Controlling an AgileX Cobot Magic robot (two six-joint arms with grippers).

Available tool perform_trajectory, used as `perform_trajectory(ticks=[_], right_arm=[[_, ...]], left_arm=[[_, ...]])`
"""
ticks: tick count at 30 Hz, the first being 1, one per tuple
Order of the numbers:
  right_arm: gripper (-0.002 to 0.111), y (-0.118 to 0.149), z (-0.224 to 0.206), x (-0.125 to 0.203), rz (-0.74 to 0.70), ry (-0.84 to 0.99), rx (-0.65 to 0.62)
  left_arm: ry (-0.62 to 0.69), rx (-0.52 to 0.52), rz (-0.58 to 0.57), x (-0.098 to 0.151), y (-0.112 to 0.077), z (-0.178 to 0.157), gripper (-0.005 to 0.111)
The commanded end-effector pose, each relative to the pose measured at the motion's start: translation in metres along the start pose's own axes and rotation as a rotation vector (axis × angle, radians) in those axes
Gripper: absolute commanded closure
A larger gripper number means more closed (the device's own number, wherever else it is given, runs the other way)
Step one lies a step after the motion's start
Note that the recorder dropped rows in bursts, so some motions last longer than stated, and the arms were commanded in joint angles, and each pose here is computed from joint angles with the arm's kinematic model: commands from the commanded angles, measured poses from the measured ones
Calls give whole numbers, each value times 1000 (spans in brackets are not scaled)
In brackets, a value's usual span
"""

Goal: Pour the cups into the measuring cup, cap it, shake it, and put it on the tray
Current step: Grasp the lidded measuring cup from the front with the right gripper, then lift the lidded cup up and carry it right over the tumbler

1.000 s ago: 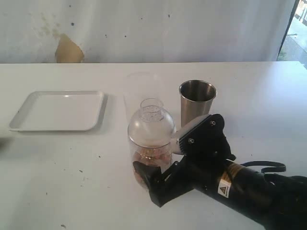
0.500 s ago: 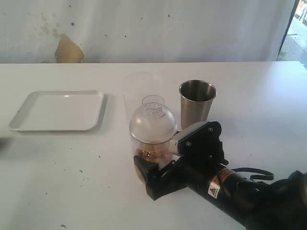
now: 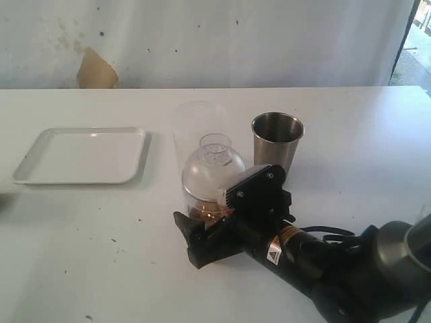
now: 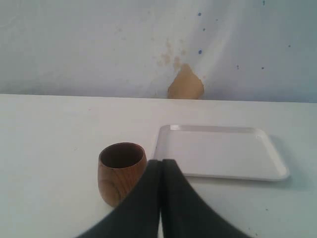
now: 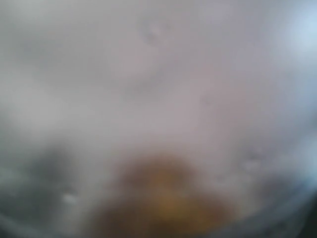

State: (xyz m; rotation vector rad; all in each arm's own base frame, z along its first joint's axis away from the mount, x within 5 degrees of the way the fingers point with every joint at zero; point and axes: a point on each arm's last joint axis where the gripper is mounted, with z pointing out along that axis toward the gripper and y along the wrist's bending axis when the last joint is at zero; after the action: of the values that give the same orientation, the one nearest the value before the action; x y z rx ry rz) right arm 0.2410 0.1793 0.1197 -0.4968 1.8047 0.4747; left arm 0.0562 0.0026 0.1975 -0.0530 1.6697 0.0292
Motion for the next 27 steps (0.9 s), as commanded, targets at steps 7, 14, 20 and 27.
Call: perform_trajectory(ticks=[7,14,20,27], right_arm=[[44,-4,5,-8,7,-48,60],[108,-3,5,-4,39,8,43],[108,7,-11,-42,-13,-77,-38],[108,-2,-55,-107,-75,-243,104]], left_arm=[[-10,1,-5,0,0,0,106],[-10,1,-5,0,0,0,106],[-10,1,-5,0,0,0,106],[-10,1,-5,0,0,0,106]])
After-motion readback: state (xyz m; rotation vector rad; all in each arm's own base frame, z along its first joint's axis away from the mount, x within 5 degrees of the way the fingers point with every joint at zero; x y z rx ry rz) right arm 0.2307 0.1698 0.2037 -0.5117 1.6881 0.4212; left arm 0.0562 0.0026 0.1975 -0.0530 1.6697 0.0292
